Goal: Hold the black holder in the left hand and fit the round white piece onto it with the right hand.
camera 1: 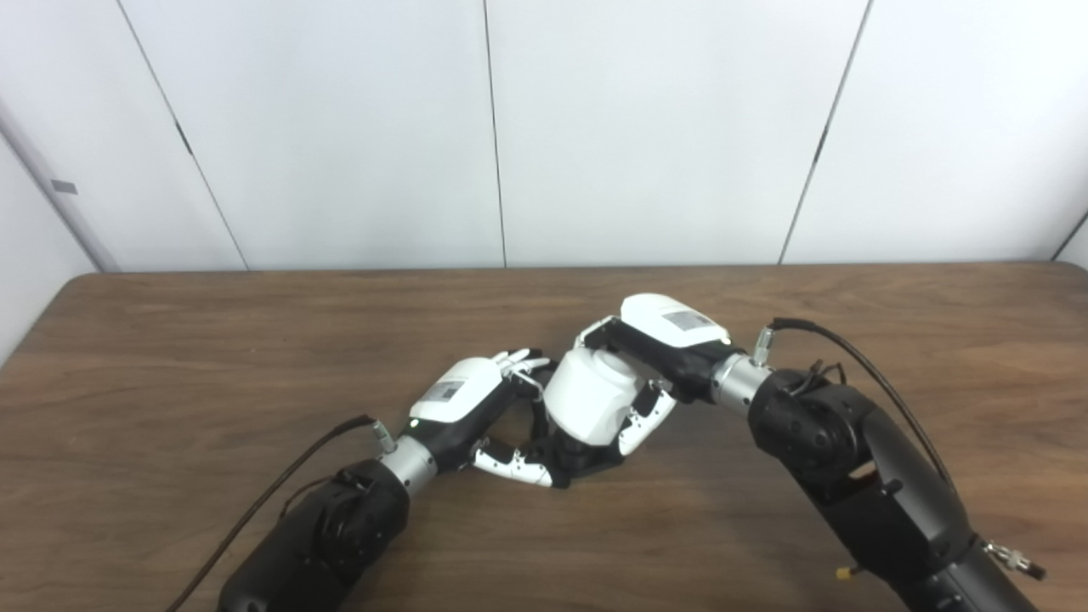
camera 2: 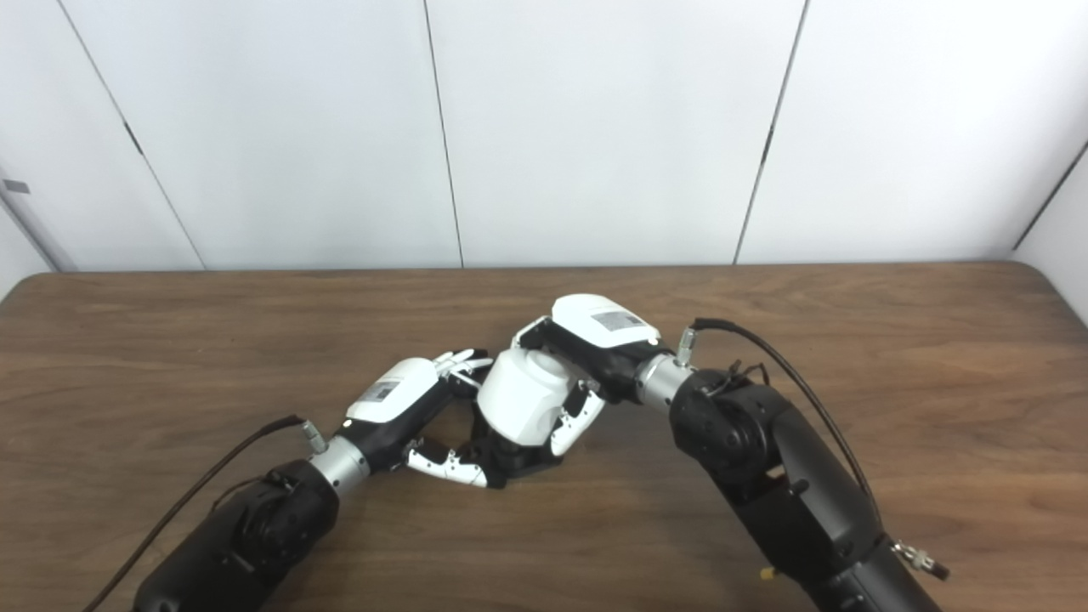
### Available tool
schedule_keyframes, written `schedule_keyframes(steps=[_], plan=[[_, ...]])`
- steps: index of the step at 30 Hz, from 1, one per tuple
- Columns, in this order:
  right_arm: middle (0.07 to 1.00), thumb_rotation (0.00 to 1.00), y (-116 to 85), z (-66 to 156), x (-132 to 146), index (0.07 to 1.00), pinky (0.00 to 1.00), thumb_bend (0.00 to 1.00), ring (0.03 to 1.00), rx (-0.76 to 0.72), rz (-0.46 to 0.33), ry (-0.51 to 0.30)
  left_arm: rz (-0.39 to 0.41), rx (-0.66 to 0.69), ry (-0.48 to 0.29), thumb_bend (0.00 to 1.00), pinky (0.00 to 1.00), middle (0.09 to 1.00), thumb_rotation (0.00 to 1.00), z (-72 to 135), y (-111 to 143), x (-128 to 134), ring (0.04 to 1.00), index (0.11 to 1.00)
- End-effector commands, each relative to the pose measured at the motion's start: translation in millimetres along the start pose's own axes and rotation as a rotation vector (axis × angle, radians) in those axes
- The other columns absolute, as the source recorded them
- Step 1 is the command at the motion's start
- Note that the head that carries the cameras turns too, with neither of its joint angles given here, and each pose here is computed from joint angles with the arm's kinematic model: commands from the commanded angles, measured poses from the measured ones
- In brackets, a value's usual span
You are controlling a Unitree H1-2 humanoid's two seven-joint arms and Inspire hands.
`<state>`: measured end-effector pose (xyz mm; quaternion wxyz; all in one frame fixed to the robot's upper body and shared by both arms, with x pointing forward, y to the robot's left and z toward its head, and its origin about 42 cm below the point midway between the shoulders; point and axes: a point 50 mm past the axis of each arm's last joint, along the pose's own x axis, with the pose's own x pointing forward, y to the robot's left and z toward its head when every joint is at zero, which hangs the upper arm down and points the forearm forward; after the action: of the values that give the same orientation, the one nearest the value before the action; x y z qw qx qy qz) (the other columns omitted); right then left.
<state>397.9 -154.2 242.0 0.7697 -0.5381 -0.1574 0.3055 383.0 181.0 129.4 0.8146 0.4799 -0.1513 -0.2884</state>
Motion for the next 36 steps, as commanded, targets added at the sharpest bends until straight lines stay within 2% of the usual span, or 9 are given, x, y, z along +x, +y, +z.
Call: schedule_keyframes(steps=[1, 10, 20, 24, 30, 36], plan=[[0.728, 0.14, -27, 22, 9, 0.478, 0.73, 0.53, 0.768, -0.032, -0.061, -0.076, -0.144, 0.027, 0.025, 0.52, 0.99, 0.900, 0.06, 0, -33, -4, 0.974, 0.483], [0.721, 0.14, -42, 35, 17, 0.479, 0.75, 0.53, 0.770, -0.098, -0.051, -0.113, -0.148, 0.044, 0.024, 0.52, 0.98, 0.904, 0.06, 2, -31, -1, 0.974, 0.484], [0.697, 0.14, -32, 25, 14, 0.479, 0.71, 0.53, 0.734, -0.203, 0.018, -0.152, -0.157, 0.056, 0.036, 0.52, 0.97, 0.899, 0.06, -1, -26, -2, 0.967, 0.483], [0.696, 0.14, -33, 24, 12, 0.479, 0.71, 0.53, 0.737, -0.280, 0.016, -0.181, -0.161, 0.064, 0.037, 0.52, 0.96, 0.894, 0.06, -1, -24, -3, 0.961, 0.484], [0.698, 0.14, -38, 24, 12, 0.480, 0.75, 0.53, 0.763, -0.333, 0.021, -0.195, -0.160, 0.062, 0.033, 0.52, 0.96, 0.889, 0.06, 0, -23, -5, 0.958, 0.483], [0.688, 0.14, -43, 22, 12, 0.480, 0.74, 0.53, 0.751, -0.355, 0.018, -0.196, -0.167, 0.061, 0.038, 0.52, 0.97, 0.889, 0.06, -1, -24, -6, 0.956, 0.483]])
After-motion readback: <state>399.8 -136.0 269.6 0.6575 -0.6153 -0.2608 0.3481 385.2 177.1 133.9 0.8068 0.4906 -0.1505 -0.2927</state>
